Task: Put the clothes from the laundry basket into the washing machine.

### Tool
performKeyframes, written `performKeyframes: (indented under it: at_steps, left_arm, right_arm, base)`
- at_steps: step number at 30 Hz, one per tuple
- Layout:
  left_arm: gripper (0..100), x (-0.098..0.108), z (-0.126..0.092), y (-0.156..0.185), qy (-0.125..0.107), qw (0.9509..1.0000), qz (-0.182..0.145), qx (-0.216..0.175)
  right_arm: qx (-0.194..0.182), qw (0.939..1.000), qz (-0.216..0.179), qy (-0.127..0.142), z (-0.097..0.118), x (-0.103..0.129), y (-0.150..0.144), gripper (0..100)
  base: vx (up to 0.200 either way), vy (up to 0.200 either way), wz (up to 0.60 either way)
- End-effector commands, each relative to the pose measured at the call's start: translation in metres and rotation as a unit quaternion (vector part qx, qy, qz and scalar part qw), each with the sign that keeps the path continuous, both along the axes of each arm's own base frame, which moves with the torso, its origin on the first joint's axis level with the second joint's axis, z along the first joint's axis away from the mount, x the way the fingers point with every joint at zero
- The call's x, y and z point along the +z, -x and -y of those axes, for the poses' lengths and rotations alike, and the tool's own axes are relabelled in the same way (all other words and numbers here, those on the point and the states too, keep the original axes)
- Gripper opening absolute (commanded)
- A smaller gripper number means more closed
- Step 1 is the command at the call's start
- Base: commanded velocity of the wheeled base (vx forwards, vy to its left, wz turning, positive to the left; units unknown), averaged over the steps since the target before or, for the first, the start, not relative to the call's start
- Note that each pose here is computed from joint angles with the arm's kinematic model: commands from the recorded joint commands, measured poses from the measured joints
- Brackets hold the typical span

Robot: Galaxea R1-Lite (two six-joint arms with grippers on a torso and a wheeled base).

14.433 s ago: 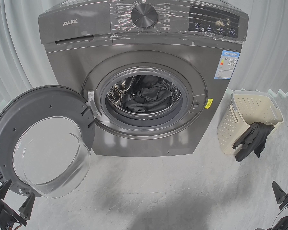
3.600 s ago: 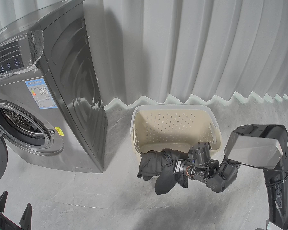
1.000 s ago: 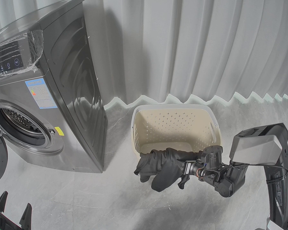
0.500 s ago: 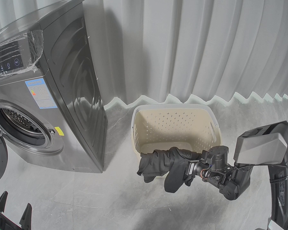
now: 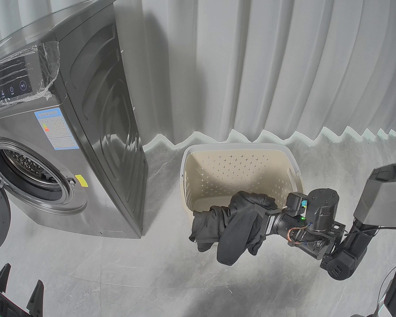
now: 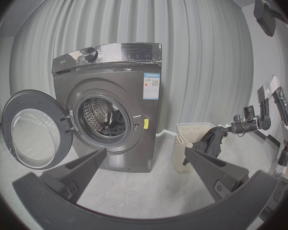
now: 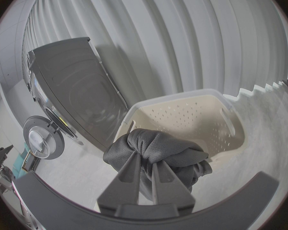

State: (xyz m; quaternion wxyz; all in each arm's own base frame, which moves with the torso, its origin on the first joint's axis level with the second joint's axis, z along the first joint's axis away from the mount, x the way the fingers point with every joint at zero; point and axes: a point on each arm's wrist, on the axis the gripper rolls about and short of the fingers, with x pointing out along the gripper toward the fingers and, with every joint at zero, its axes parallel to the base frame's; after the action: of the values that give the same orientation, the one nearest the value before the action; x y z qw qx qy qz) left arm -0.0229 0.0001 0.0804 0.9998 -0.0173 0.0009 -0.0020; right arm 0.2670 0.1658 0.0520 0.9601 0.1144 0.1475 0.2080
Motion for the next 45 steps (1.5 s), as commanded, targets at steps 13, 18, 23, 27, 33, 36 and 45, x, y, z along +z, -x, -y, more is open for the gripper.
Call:
performKeyframes:
  at_steps: [13,18,23,27,33,36,45]
  left_arm:
    - [100,-0.005,0.000,0.000,0.001,1.0000,0.000,0.000]
    - [100,-0.005,0.000,0.000,0.001,1.0000,0.000,0.000]
    - [100,-0.005,0.000,0.000,0.001,1.0000,0.000,0.000]
    - [100,-0.005,0.000,0.000,0.000,1.0000,0.000,0.000]
    - [100,-0.005,0.000,0.000,0.000,1.0000,0.000,-0.001]
    - [100,-0.005,0.000,0.000,0.000,1.0000,0.000,-0.001]
    - [100,-0.005,0.000,0.000,0.001,1.0000,0.000,-0.001]
  right_arm:
    - [0.007,0.9869,0.155,-0.045,0.010,0.097,0.021,0]
    - [0.009,0.9776,0.209,-0.026,0.014,0.128,0.031,0]
    - [0.015,0.9713,0.235,-0.033,0.013,0.147,0.038,0]
    - [0.010,0.9651,0.260,-0.030,0.021,0.170,0.048,0]
    - [-0.027,0.9649,0.259,-0.031,0.024,0.172,0.050,0]
    - [-0.043,0.9677,0.247,-0.024,0.025,0.167,0.050,0]
    - [-0.053,0.9724,0.227,-0.008,0.033,0.152,0.054,0]
  base:
    - [0.000,0.000,0.00]
    - [0.000,0.000,0.00]
    - [0.000,0.000,0.00]
    - [0.000,0.000,0.00]
    - [0.000,0.000,0.00]
    - [0.000,0.000,0.00]
    - [-0.200,0.000,0.00]
